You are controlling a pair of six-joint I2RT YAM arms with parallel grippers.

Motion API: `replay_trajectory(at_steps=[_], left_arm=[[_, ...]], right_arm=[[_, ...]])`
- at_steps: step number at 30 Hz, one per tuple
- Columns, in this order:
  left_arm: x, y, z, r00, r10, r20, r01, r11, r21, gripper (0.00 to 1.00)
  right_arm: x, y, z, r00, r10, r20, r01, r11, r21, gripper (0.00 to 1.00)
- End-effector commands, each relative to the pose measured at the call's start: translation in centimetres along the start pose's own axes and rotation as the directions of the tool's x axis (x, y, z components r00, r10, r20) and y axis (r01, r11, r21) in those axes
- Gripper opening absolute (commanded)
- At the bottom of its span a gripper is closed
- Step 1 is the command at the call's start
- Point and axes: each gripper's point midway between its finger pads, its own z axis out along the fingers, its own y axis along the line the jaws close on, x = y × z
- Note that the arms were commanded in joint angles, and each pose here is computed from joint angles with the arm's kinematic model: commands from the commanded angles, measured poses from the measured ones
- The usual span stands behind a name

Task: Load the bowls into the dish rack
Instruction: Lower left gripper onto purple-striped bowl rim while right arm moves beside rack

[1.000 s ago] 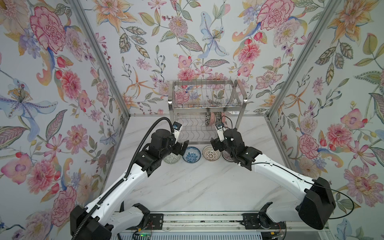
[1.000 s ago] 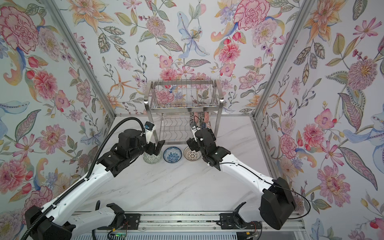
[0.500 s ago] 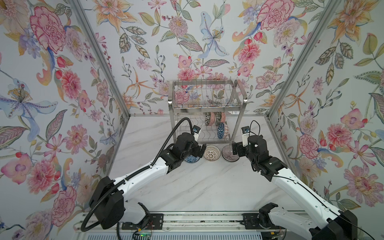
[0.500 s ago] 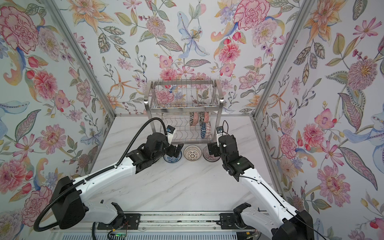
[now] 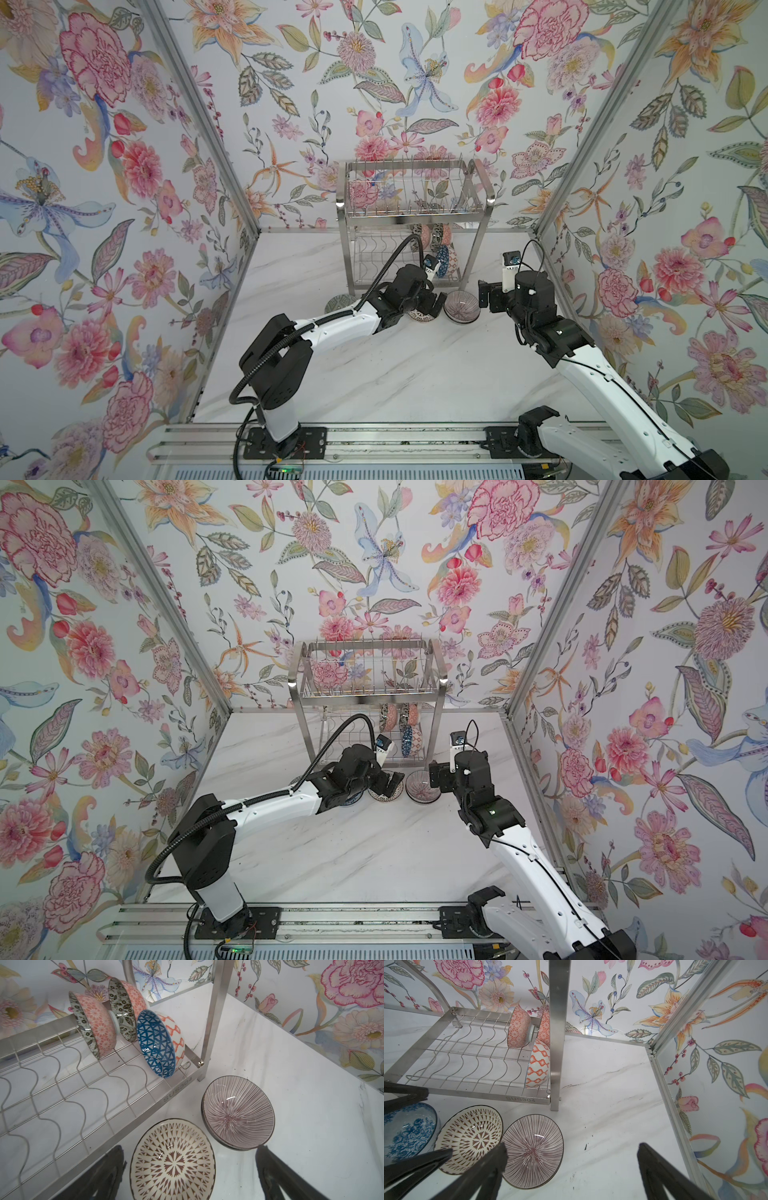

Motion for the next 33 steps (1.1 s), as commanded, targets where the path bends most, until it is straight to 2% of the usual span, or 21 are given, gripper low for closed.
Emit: replay_trajectory(at_steps=[1,6,15,33], left_arm=[[-0.6,-2.1,1.5,1.000,-0.010,-0.007,0.010,0.998,0.061,0.96],[0.2,-3.0,3.9,0.998,-0.006,-0.058,0.011,0.997,0.077,0.85],[2.7,-2.7,7.1,0.991,0.014,-0.136,-0.008,0.999,0.048,0.50],[4.9,-2.6,10.6,0.975,0.036,-0.219,-0.029,0.999,0.034,0.21]], right_arm=[[-0.1,-0.5,-1.1,1.000,0.022,-0.007,-0.022,1.000,0.000,0.99],[0.0,-0.9,-1.6,1.000,0.030,-0.008,-0.030,1.000,0.007,0.99],[-0.5,-1.2,-1.9,0.999,0.041,0.001,-0.041,0.999,0.008,0.99],[0.1,-1.3,-1.7,0.999,0.038,-0.014,-0.038,0.999,0.008,0.99]])
